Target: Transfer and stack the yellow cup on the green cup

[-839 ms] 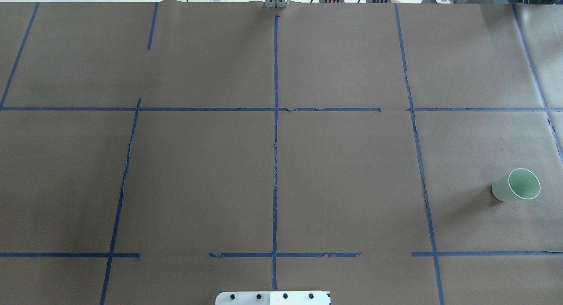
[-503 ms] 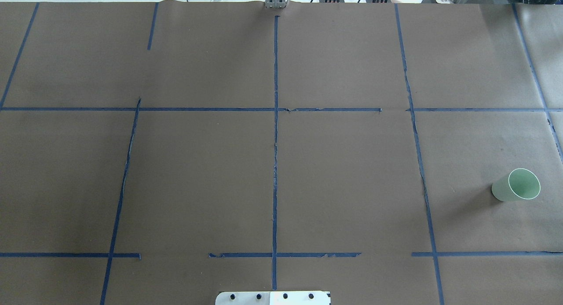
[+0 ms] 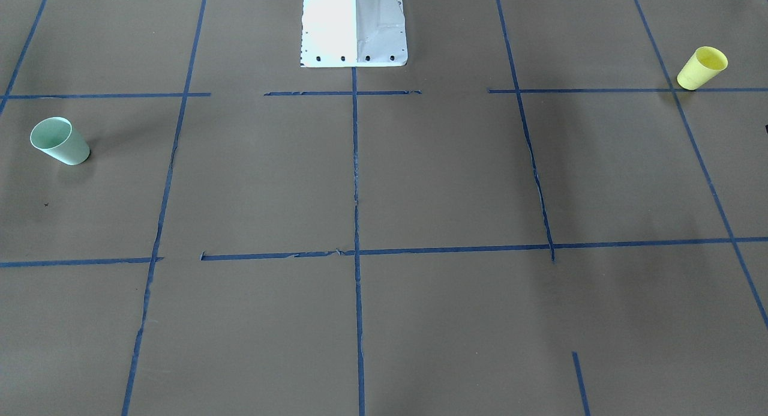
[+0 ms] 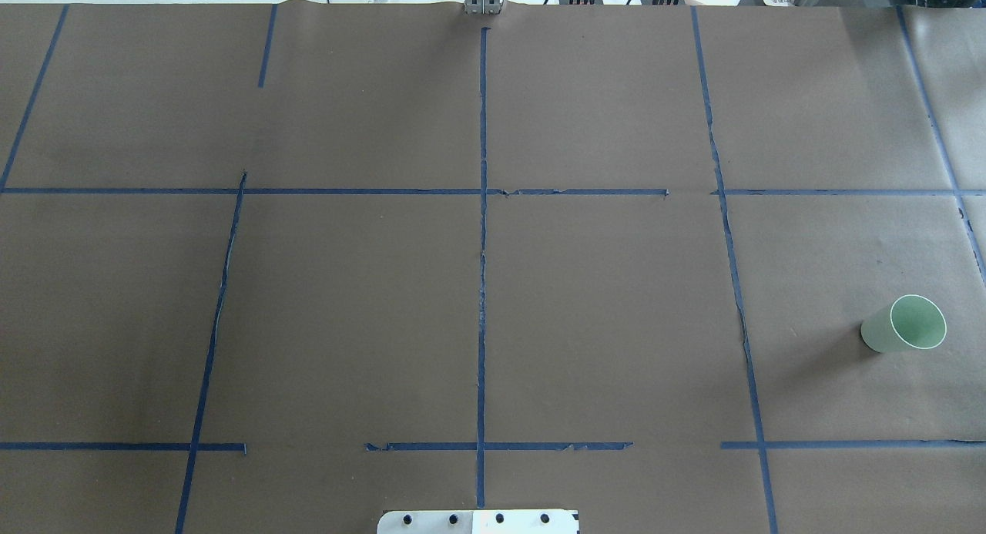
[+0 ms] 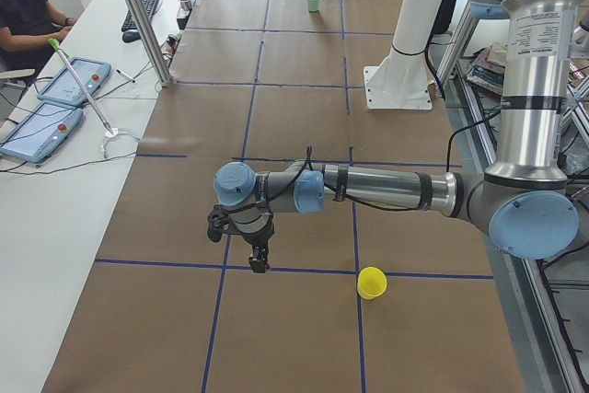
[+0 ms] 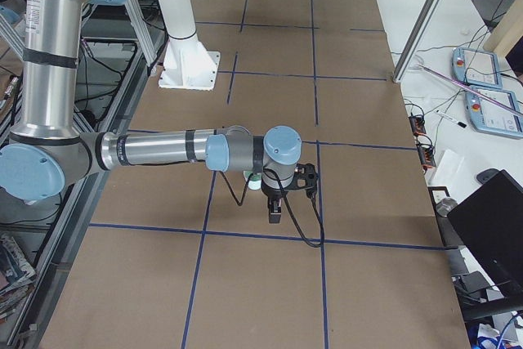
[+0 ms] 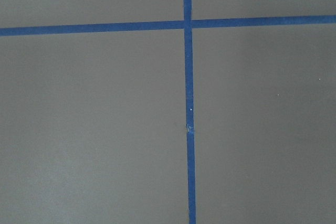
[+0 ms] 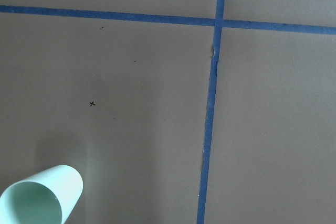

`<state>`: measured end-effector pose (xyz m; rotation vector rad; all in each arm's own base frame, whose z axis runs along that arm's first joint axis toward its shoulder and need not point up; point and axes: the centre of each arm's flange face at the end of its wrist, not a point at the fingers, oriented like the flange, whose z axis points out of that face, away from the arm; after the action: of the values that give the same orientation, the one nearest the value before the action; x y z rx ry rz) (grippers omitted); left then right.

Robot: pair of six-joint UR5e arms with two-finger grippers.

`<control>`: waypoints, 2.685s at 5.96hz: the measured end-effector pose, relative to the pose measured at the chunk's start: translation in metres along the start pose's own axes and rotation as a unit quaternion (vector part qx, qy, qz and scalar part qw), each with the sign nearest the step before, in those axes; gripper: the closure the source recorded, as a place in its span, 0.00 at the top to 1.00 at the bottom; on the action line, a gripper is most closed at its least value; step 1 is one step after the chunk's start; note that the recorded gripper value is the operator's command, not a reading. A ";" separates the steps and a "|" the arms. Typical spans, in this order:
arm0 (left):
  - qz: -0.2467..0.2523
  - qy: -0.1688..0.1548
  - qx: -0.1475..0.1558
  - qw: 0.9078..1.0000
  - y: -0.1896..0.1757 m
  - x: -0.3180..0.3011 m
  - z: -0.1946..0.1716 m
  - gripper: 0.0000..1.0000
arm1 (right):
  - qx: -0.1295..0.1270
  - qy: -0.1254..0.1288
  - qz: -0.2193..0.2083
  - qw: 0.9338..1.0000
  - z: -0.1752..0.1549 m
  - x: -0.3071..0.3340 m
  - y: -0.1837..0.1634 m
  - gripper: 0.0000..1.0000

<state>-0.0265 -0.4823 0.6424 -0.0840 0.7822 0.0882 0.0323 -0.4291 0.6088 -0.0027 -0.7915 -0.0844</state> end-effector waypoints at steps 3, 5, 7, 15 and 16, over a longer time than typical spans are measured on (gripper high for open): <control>-0.005 0.048 0.005 0.999 -0.005 0.051 0.002 1.00 | 0.036 -0.004 -0.040 0.999 -0.002 -0.006 -0.002 1.00; -0.127 0.015 0.000 0.992 -0.014 0.104 0.032 1.00 | 0.054 -0.017 -0.067 0.996 -0.002 -0.016 -0.005 1.00; -0.278 -0.085 0.042 0.956 -0.015 0.158 0.076 1.00 | 0.053 -0.033 -0.069 0.996 -0.001 -0.020 -0.005 1.00; -0.674 -0.412 0.277 0.547 0.108 0.205 0.216 1.00 | 0.014 -0.063 -0.091 0.994 0.030 -0.045 0.006 1.00; -0.688 -0.435 0.305 0.494 0.124 0.201 0.224 1.00 | 0.009 -0.064 -0.098 0.993 0.034 -0.051 0.004 1.00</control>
<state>0.2580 -0.3252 0.6533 0.0405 -0.5150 -1.6093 -0.0277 -0.4199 0.5963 0.0872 -0.9201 -0.2660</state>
